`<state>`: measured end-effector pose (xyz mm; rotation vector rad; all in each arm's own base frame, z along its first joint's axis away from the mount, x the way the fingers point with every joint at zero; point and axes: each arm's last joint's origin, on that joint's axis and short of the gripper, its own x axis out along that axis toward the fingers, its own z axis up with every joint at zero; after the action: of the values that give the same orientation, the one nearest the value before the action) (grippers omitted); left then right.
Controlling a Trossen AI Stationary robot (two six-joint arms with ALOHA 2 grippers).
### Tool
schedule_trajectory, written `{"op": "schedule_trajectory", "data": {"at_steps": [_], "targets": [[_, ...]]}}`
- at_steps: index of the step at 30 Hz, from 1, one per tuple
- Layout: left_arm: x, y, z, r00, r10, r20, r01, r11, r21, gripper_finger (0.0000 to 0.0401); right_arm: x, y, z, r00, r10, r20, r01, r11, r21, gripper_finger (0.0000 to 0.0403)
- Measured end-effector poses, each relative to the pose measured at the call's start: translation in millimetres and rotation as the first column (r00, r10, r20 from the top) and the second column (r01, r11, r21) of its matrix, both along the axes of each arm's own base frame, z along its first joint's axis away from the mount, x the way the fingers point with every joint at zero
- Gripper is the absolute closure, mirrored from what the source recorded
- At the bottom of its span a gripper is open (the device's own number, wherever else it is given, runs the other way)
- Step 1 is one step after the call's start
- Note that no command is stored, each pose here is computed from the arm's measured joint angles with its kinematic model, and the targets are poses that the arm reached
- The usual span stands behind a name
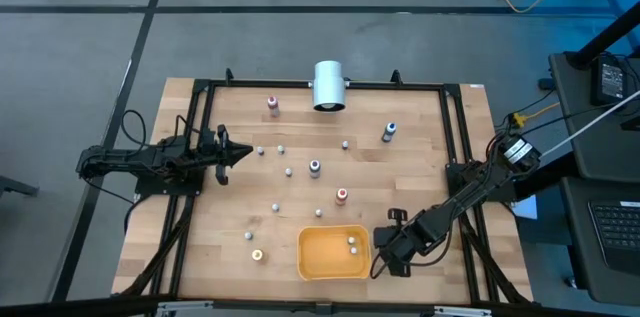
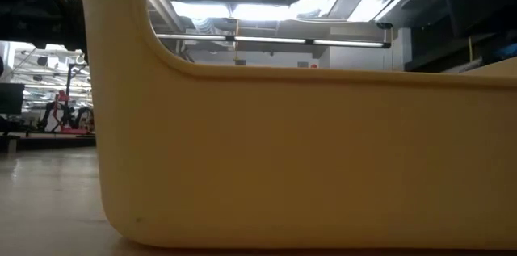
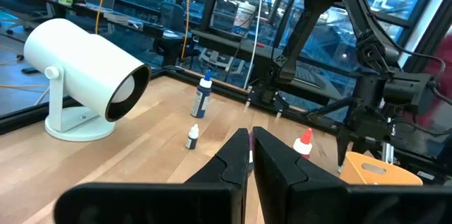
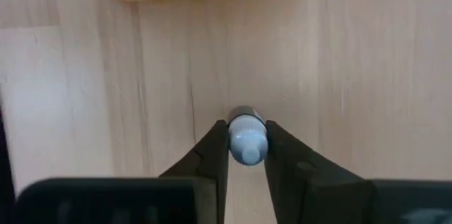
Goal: Pick & Place food coloring
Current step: Put the small blue food coloring bottle into the yellow container
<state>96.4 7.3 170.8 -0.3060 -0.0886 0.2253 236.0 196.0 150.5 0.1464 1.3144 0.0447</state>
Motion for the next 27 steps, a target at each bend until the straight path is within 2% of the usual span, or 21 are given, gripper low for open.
{"op": "schedule_trajectory", "data": {"at_steps": [8,14,21,27], "targets": [[0,0,0,1.000,0.000,0.000,0.000,1.000,0.000,0.0384,-8,-5,24,1.000,-0.019,-0.001,0.019,0.997,0.076,0.0300],[0,0,0,1.000,0.000,0.000,0.000,1.000,0.000,0.0384,-21,-16,51,0.997,-0.082,0.015,0.080,0.992,0.099,0.0331],[0,0,0,1.000,0.000,0.000,0.000,1.000,0.000,0.0384,-39,-32,83,0.987,-0.147,0.060,0.138,0.982,0.130,0.0322],[0,0,0,1.000,0.000,0.000,0.000,1.000,0.000,0.0384,-55,-47,103,0.985,-0.154,0.077,0.142,0.980,0.136,0.0323]]}}
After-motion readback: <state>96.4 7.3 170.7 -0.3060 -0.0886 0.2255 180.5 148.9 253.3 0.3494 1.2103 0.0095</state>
